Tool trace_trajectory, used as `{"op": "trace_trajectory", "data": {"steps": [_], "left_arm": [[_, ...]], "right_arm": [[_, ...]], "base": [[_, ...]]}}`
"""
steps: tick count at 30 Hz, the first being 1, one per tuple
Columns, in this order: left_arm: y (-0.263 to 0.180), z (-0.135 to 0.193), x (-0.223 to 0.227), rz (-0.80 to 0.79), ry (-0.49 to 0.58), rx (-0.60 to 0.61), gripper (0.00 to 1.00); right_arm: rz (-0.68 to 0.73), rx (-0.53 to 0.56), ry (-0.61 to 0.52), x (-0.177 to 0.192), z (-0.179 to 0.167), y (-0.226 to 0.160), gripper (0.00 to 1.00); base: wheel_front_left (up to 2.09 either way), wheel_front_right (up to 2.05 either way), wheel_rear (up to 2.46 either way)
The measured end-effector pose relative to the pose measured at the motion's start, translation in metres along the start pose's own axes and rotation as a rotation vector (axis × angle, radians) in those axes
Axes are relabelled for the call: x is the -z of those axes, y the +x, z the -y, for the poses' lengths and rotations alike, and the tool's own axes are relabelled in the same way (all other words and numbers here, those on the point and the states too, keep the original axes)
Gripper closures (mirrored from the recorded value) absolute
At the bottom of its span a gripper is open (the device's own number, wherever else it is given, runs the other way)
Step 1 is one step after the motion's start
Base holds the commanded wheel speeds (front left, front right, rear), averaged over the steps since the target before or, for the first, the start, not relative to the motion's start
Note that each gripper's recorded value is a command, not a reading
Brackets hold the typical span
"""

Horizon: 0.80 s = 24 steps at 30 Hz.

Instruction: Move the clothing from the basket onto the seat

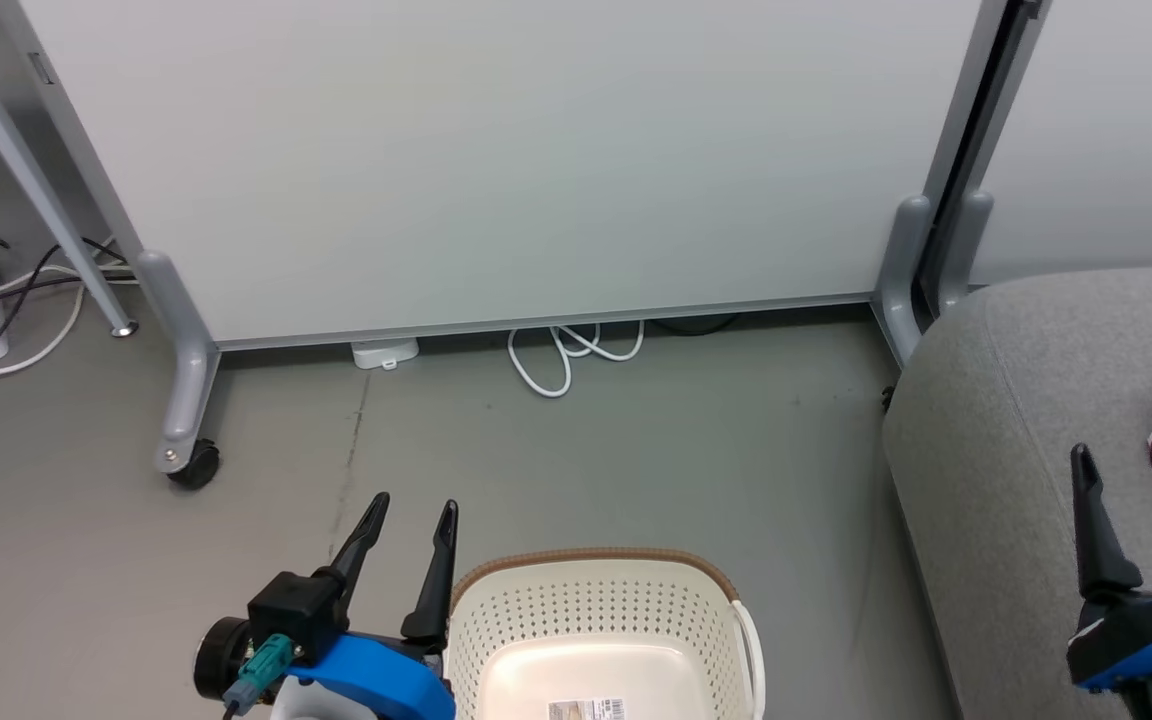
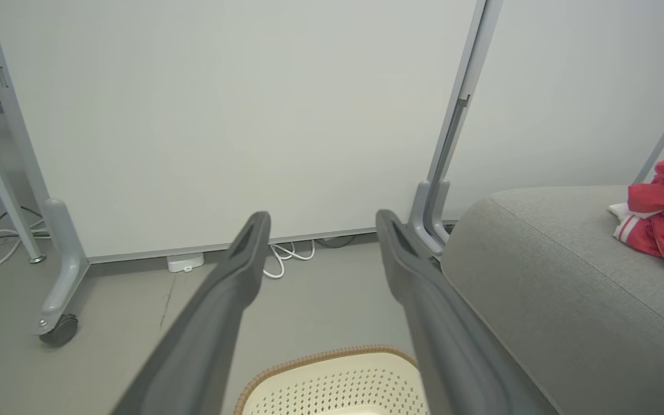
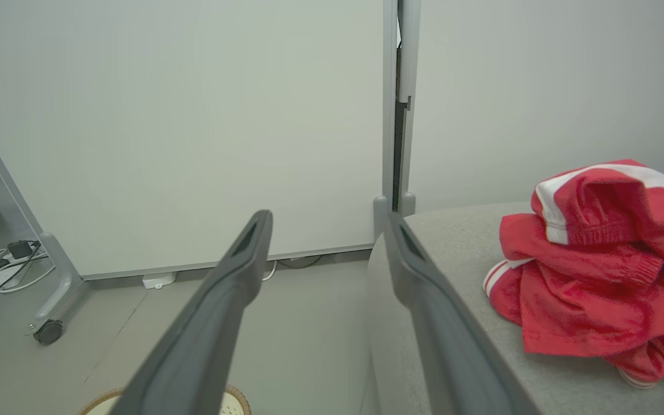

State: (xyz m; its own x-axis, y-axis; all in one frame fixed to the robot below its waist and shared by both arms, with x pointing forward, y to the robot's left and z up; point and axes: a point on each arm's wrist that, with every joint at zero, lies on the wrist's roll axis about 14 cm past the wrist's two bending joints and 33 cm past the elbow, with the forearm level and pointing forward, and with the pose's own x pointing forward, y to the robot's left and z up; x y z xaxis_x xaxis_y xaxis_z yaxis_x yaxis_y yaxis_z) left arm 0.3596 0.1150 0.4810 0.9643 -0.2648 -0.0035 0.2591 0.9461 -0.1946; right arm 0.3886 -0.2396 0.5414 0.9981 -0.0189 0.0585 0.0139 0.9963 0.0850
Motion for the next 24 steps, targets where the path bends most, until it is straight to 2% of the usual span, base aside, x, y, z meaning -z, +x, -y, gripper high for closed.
{"op": "trace_trajectory", "data": {"steps": [5,12,24], "left_arm": [[-0.016,-0.023,-0.005,0.018,0.003,-0.075,0.0],[-0.029,-0.039,-0.008,0.032,-0.006,-0.135,0.0],[-0.036,-0.049,-0.001,0.012,-0.005,-0.171,0.0]], "right_arm": [[-0.012,-0.053,-0.015,0.008,-0.03,-0.009,0.0],[-0.032,-0.104,-0.032,0.019,-0.057,-0.02,0.0],[-0.087,-0.115,-0.035,0.04,-0.064,-0.032,0.0]], "base": [[0.0,0.0,0.0],[0.0,0.0,0.0],[0.0,0.0,0.0]]}}
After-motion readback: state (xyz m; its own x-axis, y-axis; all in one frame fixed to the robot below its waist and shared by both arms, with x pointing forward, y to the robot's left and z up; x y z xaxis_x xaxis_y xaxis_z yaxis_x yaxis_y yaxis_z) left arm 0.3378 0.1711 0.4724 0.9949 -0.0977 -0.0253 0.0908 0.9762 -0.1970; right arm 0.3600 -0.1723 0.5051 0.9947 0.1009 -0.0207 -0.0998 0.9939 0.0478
